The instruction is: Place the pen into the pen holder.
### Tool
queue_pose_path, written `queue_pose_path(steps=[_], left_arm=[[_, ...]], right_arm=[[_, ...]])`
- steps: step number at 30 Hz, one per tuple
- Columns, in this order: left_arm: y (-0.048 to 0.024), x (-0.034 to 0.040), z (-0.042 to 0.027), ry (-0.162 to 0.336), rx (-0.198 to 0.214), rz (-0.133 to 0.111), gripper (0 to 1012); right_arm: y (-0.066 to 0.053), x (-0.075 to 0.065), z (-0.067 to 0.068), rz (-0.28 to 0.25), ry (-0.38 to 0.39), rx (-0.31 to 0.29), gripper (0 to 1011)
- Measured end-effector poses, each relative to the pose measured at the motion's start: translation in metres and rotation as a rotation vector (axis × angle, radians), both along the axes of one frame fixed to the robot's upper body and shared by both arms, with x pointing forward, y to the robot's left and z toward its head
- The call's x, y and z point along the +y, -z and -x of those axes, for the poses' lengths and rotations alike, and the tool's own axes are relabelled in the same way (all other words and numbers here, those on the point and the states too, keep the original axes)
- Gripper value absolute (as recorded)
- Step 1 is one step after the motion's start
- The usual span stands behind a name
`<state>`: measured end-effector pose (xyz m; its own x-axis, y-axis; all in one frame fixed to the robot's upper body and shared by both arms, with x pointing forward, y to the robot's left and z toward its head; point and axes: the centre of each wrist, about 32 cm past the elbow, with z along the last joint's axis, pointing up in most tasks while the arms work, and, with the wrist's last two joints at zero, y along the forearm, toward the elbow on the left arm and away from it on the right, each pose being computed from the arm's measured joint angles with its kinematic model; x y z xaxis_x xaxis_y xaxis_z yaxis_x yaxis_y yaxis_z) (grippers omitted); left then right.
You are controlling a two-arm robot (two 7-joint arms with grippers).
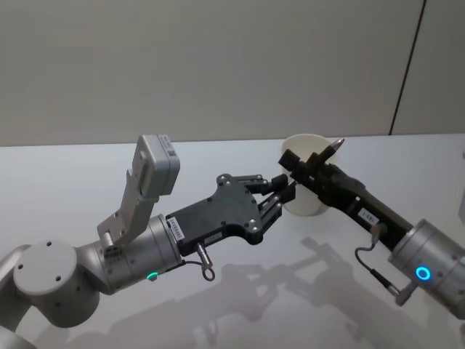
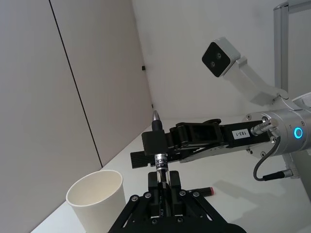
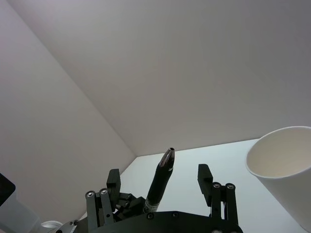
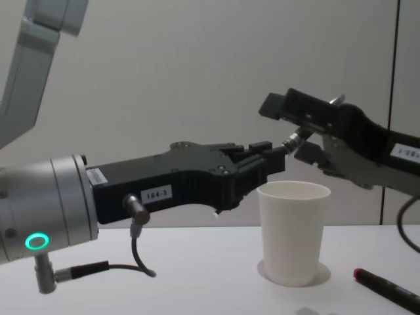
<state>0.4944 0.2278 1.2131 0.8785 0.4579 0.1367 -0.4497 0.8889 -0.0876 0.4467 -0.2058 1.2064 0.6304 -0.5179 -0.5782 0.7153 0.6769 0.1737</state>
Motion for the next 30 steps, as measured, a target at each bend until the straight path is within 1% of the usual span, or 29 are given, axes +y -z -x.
queue_pose_path(steps=[6,9,11,12,13,18,19,21,22,24,25,28,29,30], left_arm=[[0.0000,0.0000,0.0000,0.000,0.000,0.000,139],[0.0000,0.0000,0.0000,0.000,0.000,0.000,139],[0.0000,0.0000,0.0000,0.000,0.000,0.000,139],[0.0000,0.0000,0.0000,0.000,0.000,0.000,139],[0.0000,0.0000,0.0000,0.000,0.000,0.000,139],[0.0000,0.0000,0.0000,0.000,0.000,0.000,139],[0.0000,0.0000,0.0000,0.000,0.000,0.000,139],[0.0000,0.0000,0.0000,0.000,0.000,0.000,139],[0.0000,0.0000,0.0000,0.000,0.000,0.000,139],[0.0000,0.0000,0.0000,0.000,0.000,0.000,139],[0.0000,0.0000,0.0000,0.000,0.000,0.000,139],[0.0000,0.0000,0.0000,0.000,0.000,0.000,139],[0.0000,0.0000,0.0000,0.000,0.000,0.000,139],[0.0000,0.0000,0.0000,0.000,0.000,0.000,139]], right_arm=[[0.0000,0.0045,-0.0022,0.002,-0.010,0.004,1001],[0.0001,0.0058,-0.0029,0.002,-0.013,0.006,968],[0.0003,0.0064,-0.0031,0.003,-0.014,0.007,917],[0.0003,0.0067,-0.0032,0.003,-0.015,0.008,907],[0.0002,0.0069,-0.0033,0.004,-0.015,0.008,867],[0.0002,0.0083,-0.0040,0.004,-0.018,0.009,743],[0.0003,0.0085,-0.0041,0.004,-0.019,0.010,683],[0.0003,0.0088,-0.0041,0.004,-0.019,0.010,652],[0.0003,0.0090,-0.0042,0.004,-0.020,0.010,591],[0.0003,0.0092,-0.0043,0.004,-0.020,0.010,521],[0.0004,0.0093,-0.0043,0.004,-0.020,0.010,521],[0.0003,0.0096,-0.0045,0.004,-0.021,0.011,418],[0.0003,0.0098,-0.0046,0.004,-0.022,0.011,357],[0.0003,0.0098,-0.0046,0.005,-0.022,0.011,335]])
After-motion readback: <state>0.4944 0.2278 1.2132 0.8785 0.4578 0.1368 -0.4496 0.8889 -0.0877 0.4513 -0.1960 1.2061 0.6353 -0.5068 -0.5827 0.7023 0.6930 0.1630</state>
